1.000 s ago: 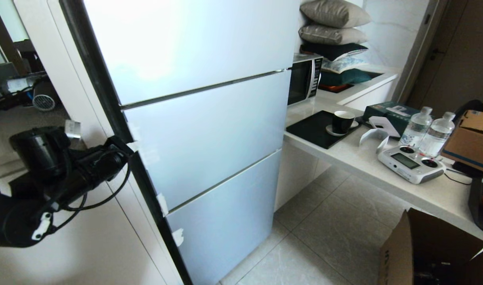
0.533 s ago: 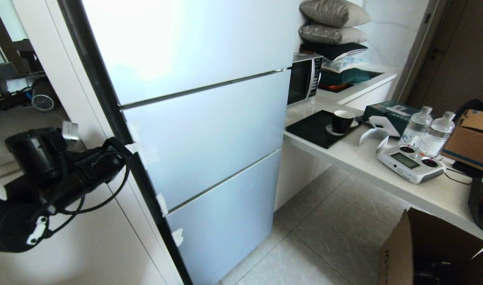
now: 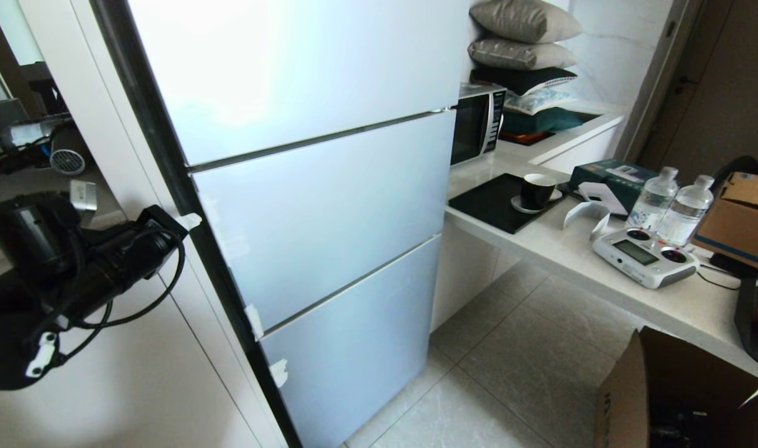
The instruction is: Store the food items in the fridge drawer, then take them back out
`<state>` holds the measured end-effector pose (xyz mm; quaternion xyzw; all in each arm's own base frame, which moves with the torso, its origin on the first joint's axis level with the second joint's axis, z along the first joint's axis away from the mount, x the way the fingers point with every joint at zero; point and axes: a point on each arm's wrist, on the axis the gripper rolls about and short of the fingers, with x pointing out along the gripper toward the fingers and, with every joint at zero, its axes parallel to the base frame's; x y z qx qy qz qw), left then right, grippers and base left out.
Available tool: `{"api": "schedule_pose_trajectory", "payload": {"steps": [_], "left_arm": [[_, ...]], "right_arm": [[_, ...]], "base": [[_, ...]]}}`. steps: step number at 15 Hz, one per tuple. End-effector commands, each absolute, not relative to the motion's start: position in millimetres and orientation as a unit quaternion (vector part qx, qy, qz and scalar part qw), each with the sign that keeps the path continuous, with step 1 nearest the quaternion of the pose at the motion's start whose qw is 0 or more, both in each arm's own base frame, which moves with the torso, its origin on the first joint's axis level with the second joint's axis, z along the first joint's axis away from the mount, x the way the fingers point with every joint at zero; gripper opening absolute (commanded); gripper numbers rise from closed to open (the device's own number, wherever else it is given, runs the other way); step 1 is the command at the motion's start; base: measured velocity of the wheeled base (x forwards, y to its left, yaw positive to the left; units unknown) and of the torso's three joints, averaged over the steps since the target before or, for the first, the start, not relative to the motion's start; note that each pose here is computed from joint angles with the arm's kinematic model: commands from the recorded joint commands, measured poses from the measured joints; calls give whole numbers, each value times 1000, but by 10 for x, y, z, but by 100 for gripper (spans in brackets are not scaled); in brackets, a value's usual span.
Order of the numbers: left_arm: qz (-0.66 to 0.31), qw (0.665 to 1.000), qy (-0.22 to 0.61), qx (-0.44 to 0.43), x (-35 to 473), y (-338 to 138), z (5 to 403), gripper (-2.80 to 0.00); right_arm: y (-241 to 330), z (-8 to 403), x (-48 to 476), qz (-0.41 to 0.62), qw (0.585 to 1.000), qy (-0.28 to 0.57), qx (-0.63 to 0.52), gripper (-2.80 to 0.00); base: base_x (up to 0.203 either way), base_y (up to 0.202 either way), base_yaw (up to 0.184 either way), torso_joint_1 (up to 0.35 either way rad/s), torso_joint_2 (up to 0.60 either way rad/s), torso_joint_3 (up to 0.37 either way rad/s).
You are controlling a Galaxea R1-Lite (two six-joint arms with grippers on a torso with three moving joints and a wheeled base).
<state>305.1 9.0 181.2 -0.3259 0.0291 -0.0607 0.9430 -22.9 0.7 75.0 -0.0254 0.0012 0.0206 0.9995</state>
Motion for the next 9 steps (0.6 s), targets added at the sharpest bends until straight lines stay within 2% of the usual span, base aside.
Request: {"api": "schedule_pose_trajectory", "payload": {"steps": [1, 4, 9], "left_arm": [[-59, 942, 30, -328, 3161, 101, 1775, -280], [-61, 943, 26, -327, 3318, 108, 1765, -280], [-88, 940, 32, -328, 3285, 44, 1790, -280]], "right_arm": [[7, 750, -228, 21, 999, 2, -26, -280], [7, 750, -228, 21, 999, 2, -26, -280], [7, 750, -229, 21, 999, 1, -26, -280]], "base": [[0, 0, 0, 0, 0, 0], [0, 0, 0, 0, 0, 0], [0, 0, 0, 0, 0, 0]]}}
